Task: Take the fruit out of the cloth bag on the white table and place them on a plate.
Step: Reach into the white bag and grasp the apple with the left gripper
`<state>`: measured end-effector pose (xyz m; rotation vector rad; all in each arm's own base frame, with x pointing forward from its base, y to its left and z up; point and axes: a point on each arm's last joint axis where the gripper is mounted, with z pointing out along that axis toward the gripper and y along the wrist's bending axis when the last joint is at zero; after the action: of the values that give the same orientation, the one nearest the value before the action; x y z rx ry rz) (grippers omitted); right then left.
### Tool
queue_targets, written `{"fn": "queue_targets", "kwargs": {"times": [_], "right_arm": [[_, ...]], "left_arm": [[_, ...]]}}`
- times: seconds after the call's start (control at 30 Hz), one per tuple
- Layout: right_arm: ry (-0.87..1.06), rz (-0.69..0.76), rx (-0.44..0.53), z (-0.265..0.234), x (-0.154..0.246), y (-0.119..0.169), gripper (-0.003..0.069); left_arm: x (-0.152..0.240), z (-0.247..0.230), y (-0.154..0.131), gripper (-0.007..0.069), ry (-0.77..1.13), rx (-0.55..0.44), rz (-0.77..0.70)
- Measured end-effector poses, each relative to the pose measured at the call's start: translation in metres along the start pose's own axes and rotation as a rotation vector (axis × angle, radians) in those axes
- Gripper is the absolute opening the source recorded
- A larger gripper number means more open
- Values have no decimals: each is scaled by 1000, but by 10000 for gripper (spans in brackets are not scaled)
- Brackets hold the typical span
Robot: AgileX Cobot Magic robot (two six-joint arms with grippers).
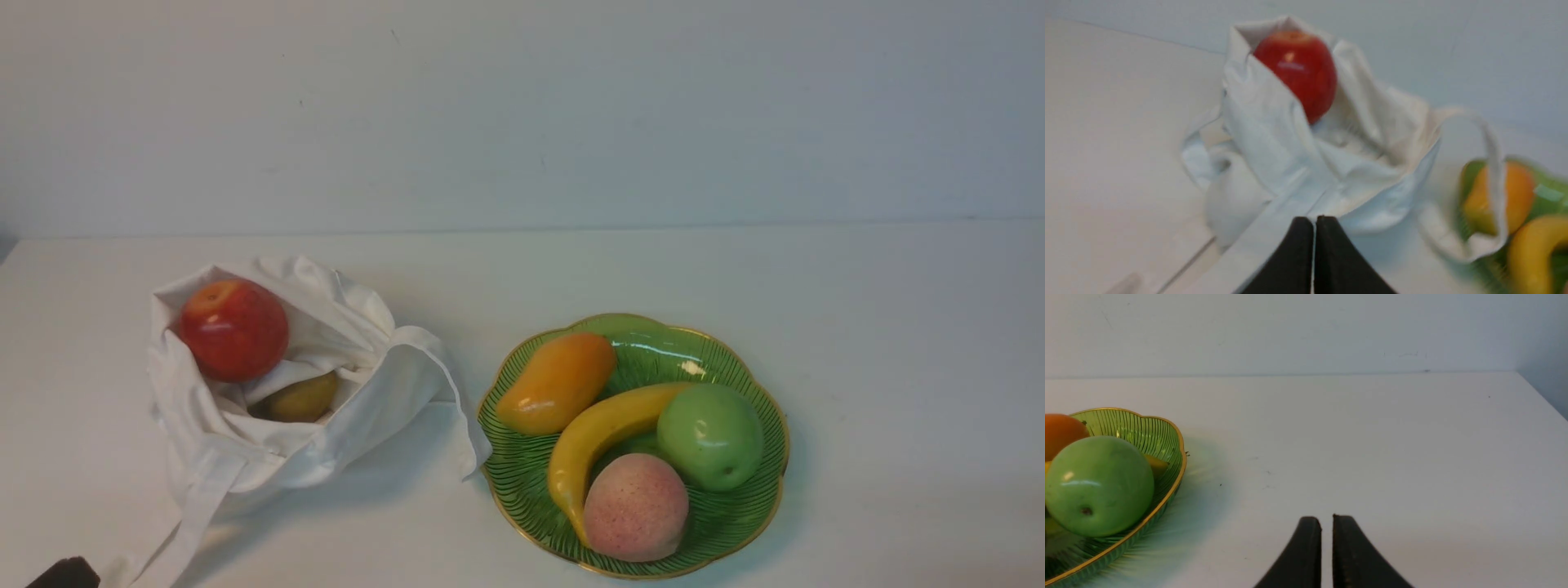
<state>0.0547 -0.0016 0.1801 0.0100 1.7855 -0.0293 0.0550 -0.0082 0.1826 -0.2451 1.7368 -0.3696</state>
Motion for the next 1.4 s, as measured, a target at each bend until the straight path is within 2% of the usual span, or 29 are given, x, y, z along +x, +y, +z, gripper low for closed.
{"fn": "queue_targets", "kwargs": {"times": [0.03, 0.1, 0.27, 0.37, 0.47, 0.5, 0.57, 0.6, 0.67, 0.7, 0.73, 0.8, 0.87, 0.93, 1.0, 1.1, 1.17, 1.2, 1.3, 1.4], "right_arm": [[0, 0, 0, 0, 0, 0, 36], [0, 0, 0, 0, 0, 0, 36], [0, -5, 2, 0, 0, 0, 36], [0, -5, 2, 0, 0, 0, 36], [0, -5, 2, 0, 0, 0, 36], [0, -5, 2, 0, 0, 0, 36], [0, -5, 2, 0, 0, 0, 36], [0, -5, 2, 0, 0, 0, 36], [0, -5, 2, 0, 0, 0, 36], [0, -5, 2, 0, 0, 0, 36], [0, -5, 2, 0, 0, 0, 36], [0, 0, 0, 0, 0, 0, 36], [0, -5, 2, 0, 0, 0, 36], [0, -5, 2, 0, 0, 0, 36], [0, 0, 0, 0, 0, 0, 36], [0, -5, 2, 0, 0, 0, 36], [0, -5, 2, 0, 0, 0, 36], [0, -5, 2, 0, 0, 0, 36], [0, -5, 2, 0, 0, 0, 36], [0, -5, 2, 0, 0, 0, 36]], "left_arm": [[-3, 0, -2, -8, -37, 19, -79], [-8, 0, -3, -8, -84, 35, -137], [-22, -3, -3, -8, -246, 60, -189], [-41, -10, -2, -8, -456, 91, -270], [-72, -30, -3, -8, -786, 169, -393], [-74, -31, -4, -8, -788, 174, -391], [-104, -49, -14, -8, -934, 221, -397], [-126, -58, -25, -8, -965, 236, -354], [-156, -63, -45, -8, -902, 226, -225], [-159, -62, -46, -8, -886, 228, -225], [-181, -54, -65, -8, -713, 187, -62], [-194, -39, -76, -8, -495, 148, 38], [-201, -9, -85, -8, -150, 94, 130], [-197, 10, -86, -8, 55, 63, 168], [-190, 44, -85, -8, 393, 23, 224], [-183, 80, -81, -8, 650, -3, 285], [-175, 114, -75, -8, 803, -19, 314], [-175, 114, -75, -8, 803, -19, 314], [-172, 162, -67, -8, 933, -50, 309], [-175, 187, -61, -7, 986, -72, 290]]}}
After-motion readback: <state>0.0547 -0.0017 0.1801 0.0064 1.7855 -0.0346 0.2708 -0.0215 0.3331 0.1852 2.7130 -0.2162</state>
